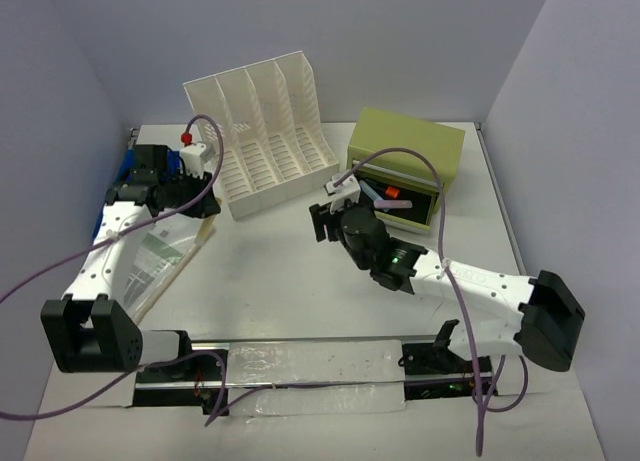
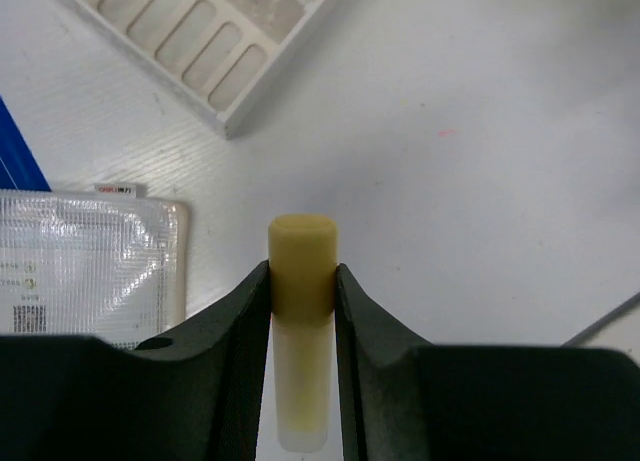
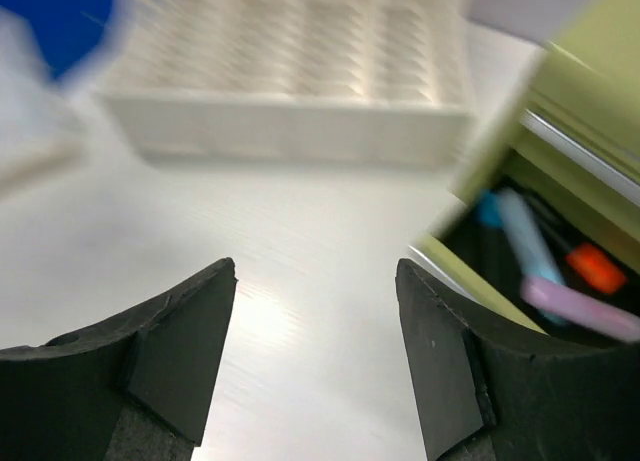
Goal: Organize the desk
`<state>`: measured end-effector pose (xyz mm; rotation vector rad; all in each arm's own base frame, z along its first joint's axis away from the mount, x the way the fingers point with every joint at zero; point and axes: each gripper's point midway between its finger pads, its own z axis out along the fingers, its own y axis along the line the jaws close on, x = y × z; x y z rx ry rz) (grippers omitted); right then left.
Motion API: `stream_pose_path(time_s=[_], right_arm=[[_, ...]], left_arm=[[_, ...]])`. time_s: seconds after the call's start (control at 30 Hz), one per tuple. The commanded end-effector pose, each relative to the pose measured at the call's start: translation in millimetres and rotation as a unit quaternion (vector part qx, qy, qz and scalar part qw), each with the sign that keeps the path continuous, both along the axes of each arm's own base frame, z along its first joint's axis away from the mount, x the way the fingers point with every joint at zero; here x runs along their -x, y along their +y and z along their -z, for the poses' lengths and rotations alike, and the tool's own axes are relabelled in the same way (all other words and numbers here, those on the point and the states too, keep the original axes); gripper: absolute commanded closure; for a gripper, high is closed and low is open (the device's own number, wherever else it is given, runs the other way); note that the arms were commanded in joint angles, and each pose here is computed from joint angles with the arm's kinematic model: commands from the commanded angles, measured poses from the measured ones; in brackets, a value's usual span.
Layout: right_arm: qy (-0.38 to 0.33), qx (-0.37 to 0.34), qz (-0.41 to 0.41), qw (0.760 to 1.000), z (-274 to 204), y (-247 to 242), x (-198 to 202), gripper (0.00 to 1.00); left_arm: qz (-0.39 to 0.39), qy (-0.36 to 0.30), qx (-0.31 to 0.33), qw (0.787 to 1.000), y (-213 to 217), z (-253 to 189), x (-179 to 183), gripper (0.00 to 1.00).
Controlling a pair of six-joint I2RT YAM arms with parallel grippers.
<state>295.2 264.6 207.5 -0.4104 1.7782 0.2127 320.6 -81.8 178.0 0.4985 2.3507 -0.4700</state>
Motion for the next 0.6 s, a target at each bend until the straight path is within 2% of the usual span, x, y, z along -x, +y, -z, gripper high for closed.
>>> stream_pose_path(time_s=[0.0,0.13,0.47,0.57], right_arm=[[0.004,-0.236,-0.182,0.954,-69.6,83.9,37.7,0.28],[0.006,-0.337,-0.218,0.916,-112.7,128.3,42.1,0.28],[0.041,-0.384,-0.253,0.887,-110.1,229.3,46.6,0.3],[0.052,-0.39,-0.259,0.882,-106.0,246.5,44.6,0.31]], left_arm=[[0.044,-0.074,0.069,0.994,-25.4,-73.5,18.4,1.0],[0.025,-0.108,0.093,0.99,-27.9,-100.4,22.7,1.0],[-0.036,-0.165,0.082,0.982,-12.6,-115.0,19.6,1.0],[-0.05,-0.157,0.091,0.982,-12.5,-112.6,18.9,1.0]])
